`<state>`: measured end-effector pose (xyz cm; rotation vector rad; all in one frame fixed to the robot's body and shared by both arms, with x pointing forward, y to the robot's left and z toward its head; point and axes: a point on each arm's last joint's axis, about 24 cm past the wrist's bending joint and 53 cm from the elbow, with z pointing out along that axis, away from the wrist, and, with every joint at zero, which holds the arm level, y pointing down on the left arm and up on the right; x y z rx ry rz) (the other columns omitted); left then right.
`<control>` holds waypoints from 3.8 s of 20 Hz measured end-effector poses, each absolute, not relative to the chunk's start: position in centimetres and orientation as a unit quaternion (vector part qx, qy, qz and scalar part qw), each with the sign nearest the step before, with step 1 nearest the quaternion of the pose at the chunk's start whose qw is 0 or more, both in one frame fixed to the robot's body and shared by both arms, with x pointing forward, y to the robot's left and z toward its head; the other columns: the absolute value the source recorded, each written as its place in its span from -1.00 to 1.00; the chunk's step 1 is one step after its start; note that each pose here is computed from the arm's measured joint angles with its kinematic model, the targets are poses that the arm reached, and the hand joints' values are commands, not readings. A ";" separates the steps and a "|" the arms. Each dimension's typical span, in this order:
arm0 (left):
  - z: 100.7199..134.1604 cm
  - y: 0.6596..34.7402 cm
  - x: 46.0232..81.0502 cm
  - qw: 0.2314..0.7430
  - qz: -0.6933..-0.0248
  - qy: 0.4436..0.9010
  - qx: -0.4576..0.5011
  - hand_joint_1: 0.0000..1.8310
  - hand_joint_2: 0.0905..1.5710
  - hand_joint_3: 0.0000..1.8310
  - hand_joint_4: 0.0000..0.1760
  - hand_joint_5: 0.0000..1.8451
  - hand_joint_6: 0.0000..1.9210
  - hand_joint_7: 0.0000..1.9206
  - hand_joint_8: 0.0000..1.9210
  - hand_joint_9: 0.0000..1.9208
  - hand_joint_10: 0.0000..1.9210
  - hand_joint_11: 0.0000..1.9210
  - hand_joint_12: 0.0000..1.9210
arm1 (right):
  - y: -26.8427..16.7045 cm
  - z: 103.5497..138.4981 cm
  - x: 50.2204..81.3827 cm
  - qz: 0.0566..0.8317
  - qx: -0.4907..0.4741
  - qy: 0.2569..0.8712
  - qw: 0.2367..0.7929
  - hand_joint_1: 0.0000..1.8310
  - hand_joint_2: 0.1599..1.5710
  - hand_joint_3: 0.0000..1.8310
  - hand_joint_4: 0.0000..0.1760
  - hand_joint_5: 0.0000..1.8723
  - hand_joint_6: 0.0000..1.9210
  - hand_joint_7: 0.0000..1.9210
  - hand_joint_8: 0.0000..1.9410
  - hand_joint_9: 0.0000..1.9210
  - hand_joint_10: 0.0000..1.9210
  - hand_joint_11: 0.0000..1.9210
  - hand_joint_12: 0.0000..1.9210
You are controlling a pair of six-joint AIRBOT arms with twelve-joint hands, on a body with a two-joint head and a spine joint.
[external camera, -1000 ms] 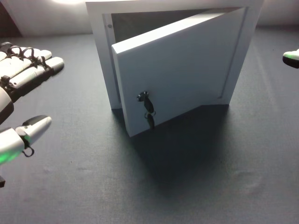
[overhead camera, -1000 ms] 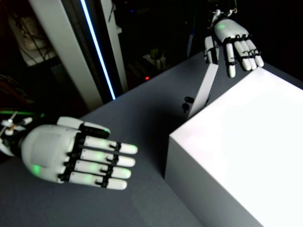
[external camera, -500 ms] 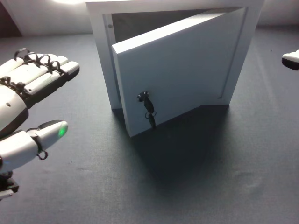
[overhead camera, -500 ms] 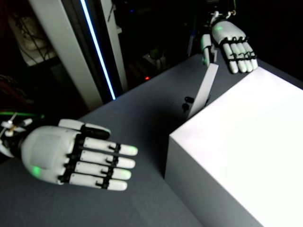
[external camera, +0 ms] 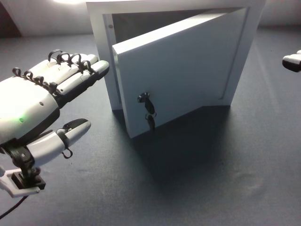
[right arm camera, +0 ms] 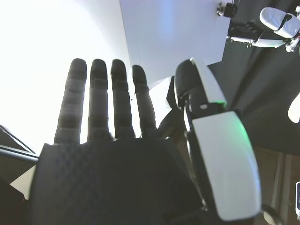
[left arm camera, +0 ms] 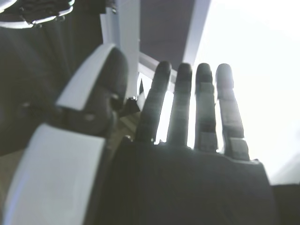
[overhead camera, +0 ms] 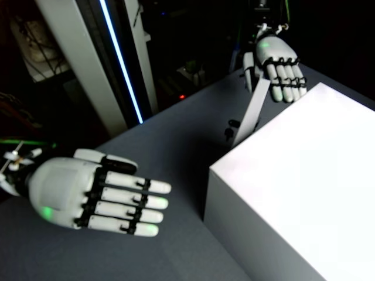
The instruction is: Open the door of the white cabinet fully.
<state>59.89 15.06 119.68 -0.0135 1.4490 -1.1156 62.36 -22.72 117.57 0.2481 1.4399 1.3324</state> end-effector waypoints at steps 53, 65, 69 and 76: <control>119.5 2.9 57.6 0.512 -0.585 0.619 0.115 0.15 0.79 -0.99 -1.00 -0.91 -0.99 -0.94 -0.99 -0.90 -0.99 -0.89 -0.83 | -22.9 117.3 62.6 0.565 0.110 0.607 0.548 -0.31 0.68 -1.00 -1.00 -0.70 -1.00 -0.70 -1.00 -0.74 -1.00 -0.74 -0.97; 119.9 -2.0 56.7 0.485 -0.601 0.612 0.169 0.19 0.85 -0.93 -1.00 -0.92 -1.00 -0.98 -1.00 -0.98 -1.00 -0.98 -0.90 | -22.8 117.1 62.7 0.568 0.112 0.607 0.545 -0.24 0.69 -1.00 -1.00 -0.67 -0.99 -0.69 -1.00 -0.77 -0.99 -0.80 -0.98; 120.3 -3.1 56.3 0.483 -0.606 0.605 0.182 0.14 0.84 -0.89 -1.00 -0.88 -0.99 -0.92 -0.99 -0.93 -0.99 -0.93 -0.92 | -22.8 117.1 62.7 0.567 0.114 0.607 0.545 -0.29 0.68 -1.00 -1.00 -0.67 -1.00 -0.69 -1.00 -0.76 -1.00 -0.79 -0.98; 120.6 -5.2 55.6 0.476 -0.617 0.595 0.198 0.15 0.70 -0.95 -1.00 -1.00 -1.00 -1.00 -1.00 -0.99 -1.00 -0.91 -0.97 | -22.8 117.1 62.7 0.568 0.113 0.607 0.544 -0.28 0.70 -1.00 -1.00 -0.68 -1.00 -0.69 -1.00 -0.77 -1.00 -0.81 -0.98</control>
